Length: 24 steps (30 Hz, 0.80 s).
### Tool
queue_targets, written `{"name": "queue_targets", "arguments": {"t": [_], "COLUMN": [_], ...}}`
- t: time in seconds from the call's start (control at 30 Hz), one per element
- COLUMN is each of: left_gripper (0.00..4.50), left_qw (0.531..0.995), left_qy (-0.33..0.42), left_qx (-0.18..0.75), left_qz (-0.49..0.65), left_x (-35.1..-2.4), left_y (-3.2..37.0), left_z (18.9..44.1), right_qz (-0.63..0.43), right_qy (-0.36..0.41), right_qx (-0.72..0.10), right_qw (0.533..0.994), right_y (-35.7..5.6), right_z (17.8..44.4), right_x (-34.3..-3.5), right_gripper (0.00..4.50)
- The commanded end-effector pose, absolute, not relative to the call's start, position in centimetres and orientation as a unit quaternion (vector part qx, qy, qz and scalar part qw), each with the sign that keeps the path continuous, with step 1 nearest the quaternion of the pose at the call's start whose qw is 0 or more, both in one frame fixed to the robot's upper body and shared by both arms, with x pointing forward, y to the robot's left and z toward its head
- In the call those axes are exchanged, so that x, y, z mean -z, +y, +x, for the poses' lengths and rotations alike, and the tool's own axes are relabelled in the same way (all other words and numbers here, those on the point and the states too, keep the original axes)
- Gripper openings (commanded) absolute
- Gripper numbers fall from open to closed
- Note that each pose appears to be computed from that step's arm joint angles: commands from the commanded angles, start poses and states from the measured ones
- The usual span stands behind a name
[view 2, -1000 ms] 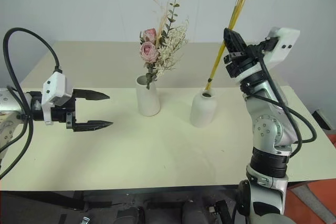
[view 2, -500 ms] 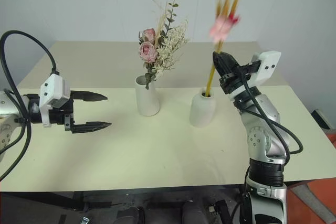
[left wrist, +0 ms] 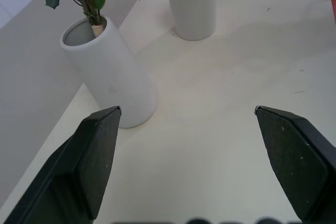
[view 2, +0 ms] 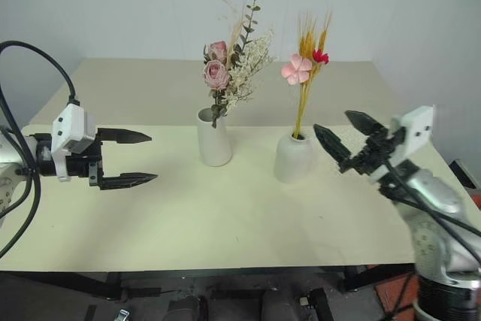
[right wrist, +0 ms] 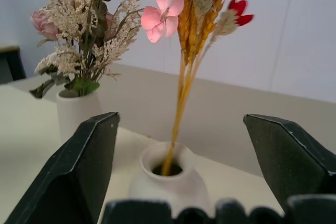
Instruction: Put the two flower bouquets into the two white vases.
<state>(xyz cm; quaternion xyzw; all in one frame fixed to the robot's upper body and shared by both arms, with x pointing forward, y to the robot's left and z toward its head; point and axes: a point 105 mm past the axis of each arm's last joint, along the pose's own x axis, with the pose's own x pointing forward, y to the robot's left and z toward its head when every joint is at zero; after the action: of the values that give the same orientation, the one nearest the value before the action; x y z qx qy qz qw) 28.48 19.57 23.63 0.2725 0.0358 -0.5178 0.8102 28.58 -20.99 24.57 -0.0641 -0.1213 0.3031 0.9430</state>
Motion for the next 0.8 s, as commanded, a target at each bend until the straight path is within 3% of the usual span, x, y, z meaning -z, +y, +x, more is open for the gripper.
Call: {"name": "queue_targets", "arguments": {"t": [0.03, 0.27, 0.53, 0.8], "left_gripper": [4.43, 4.43, 4.43, 4.43], "left_qw": [0.811, 0.815, 0.819, 0.824], "left_qy": [0.003, -0.003, -0.001, 0.008], "left_qx": [0.505, 0.497, 0.494, 0.484], "left_qz": [0.296, 0.298, 0.292, 0.295], "left_x": [-25.3, -25.8, -26.6, -26.6], "left_y": [19.9, 20.6, 22.1, 22.7], "left_z": [28.3, 27.7, 26.4, 26.0], "right_qz": [-0.167, -0.245, -0.285, -0.287], "right_qy": [-0.07, 0.035, 0.051, 0.062], "right_qx": [-0.373, -0.404, -0.372, -0.358], "right_qw": [0.91, 0.881, 0.882, 0.886], "right_y": [-22.5, -27.5, -30.2, -30.9], "right_z": [25.1, 21.9, 21.6, 21.3], "right_x": [-25.3, -26.1, -27.9, -27.5], "right_gripper": [4.48, 4.48, 4.48, 4.48]}}
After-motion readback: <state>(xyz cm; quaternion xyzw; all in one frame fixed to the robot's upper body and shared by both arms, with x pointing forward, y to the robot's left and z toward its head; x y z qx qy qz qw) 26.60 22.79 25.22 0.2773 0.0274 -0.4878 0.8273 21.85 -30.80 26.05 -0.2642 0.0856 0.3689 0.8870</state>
